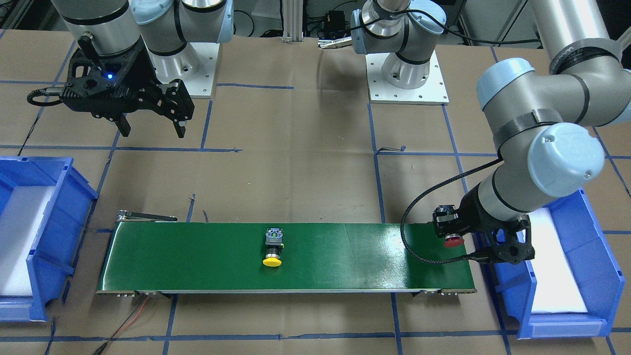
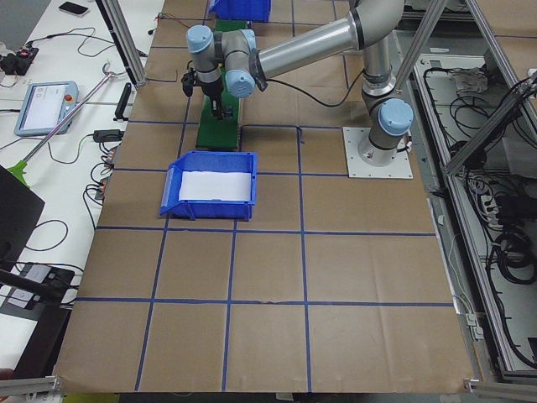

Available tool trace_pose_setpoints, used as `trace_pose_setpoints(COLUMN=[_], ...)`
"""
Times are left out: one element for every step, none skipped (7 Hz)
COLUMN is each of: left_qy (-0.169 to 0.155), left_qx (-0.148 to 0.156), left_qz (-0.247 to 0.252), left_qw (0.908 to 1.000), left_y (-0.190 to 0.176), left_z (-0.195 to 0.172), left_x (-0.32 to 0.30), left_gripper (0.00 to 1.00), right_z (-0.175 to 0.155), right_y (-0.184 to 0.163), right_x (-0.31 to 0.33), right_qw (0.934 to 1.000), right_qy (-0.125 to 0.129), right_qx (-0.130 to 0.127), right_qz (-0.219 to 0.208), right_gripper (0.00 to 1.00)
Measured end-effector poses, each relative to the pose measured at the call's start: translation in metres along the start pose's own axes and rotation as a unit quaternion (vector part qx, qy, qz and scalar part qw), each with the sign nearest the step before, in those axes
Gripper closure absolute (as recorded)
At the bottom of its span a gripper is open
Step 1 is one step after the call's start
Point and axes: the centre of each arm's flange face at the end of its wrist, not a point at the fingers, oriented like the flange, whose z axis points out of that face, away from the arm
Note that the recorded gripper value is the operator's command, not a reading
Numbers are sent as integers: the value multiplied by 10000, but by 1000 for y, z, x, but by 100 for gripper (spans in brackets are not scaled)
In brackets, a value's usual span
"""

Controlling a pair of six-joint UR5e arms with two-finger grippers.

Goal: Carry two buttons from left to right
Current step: 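Place the red button on the belt while the right gripper moves to belt end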

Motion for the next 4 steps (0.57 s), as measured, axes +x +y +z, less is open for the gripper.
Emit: trace_pose_setpoints(left_qy=[-6,-9,-10,-10], left_qx=[47,75,80,74], left_qz=[1,4,5,6], left_qw=[10000,10000,10000,10000], left_y=[2,2,1,1], left_z=[18,29,35,39], left_x=[0,0,0,0], left_gripper=[96,89,44,1], right_z=[14,25,32,35], right_y=[-8,-14,-17,-18], right_x=[-1,-1,-1,-1], right_qw=[10000,9999,9999,9999], right_qy=[-4,-4,-1,1], right_qx=[-44,-104,-147,-159], right_qz=[20,36,47,50], right_gripper=[0,0,0,0])
